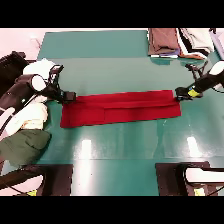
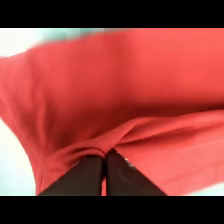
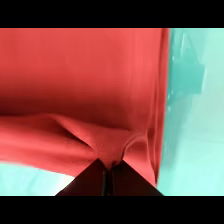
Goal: Fold the shirts.
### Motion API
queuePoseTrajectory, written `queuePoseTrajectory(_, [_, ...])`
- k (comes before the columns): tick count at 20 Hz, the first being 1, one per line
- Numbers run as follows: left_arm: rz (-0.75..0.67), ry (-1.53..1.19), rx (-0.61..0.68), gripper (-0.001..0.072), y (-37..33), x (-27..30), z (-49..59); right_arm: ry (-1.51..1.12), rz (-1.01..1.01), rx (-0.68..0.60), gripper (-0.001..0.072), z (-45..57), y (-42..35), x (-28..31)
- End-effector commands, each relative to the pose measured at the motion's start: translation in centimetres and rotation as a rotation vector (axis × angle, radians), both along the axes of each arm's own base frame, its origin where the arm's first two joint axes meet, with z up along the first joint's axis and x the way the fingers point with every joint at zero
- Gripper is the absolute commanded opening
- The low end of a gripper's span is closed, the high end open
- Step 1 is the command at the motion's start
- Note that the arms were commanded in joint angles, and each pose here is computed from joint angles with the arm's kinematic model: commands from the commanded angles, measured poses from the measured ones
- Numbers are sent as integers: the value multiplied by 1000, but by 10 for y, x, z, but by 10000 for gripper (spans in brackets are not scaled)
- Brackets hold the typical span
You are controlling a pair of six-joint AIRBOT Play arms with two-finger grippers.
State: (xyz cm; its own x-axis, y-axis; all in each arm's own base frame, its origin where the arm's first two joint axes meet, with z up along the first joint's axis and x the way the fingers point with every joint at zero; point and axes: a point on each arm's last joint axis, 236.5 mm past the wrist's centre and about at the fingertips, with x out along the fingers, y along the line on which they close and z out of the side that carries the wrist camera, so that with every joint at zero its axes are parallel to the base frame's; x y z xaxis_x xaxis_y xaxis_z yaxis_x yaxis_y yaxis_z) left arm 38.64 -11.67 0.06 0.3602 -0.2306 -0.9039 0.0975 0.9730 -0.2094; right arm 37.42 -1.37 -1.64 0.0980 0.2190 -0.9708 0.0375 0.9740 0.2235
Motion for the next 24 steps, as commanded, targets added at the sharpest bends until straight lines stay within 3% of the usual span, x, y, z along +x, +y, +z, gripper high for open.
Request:
queuePoseTrajectory(1, [20,-55,-8,27,-3,29,-1,-39,-15,98,61,-3,17,39])
queuePoseTrajectory(2, [18,-60,-9,169,-3,30,2,-67,-26,139,273,2,19,49])
queuePoseTrajectory(3, [17,-65,-11,472,-4,31,7,-89,-34,172,425,7,17,56])
queuePoseTrajectory(4, [12,-64,-12,581,-5,32,14,-110,-29,212,454,14,14,58])
queuePoseTrajectory(6, [3,-65,-15,454,-7,33,29,-105,-54,263,538,16,-2,51])
queuePoseTrajectory(7, [4,-75,-31,357,-10,36,35,-83,-74,270,538,11,-15,42])
queuePoseTrajectory(9, [14,-79,-97,91,-23,37,41,-39,-125,291,537,-8,-37,22])
queuePoseTrajectory(10, [18,-78,-139,24,-31,37,44,-7,-151,306,535,-21,-47,10])
queuePoseTrajectory(12, [20,-81,-222,25,-52,37,52,37,-218,407,530,-44,-48,-2])
queuePoseTrajectory(15, [-44,-86,-234,24,-85,30,50,40,-242,585,480,-59,-21,3])
queuePoseTrajectory(18, [-106,-57,-242,24,-124,20,30,51,-192,600,419,-70,10,10])
queuePoseTrajectory(21, [-117,-53,-311,24,-169,24,12,10,-95,572,80,-57,35,22])
queuePoseTrajectory(22, [-121,-46,-333,23,-183,27,7,-21,-67,569,18,-42,38,29])
queuePoseTrajectory(24, [-147,-29,-344,23,-207,32,-4,-99,-8,569,17,1,45,39])
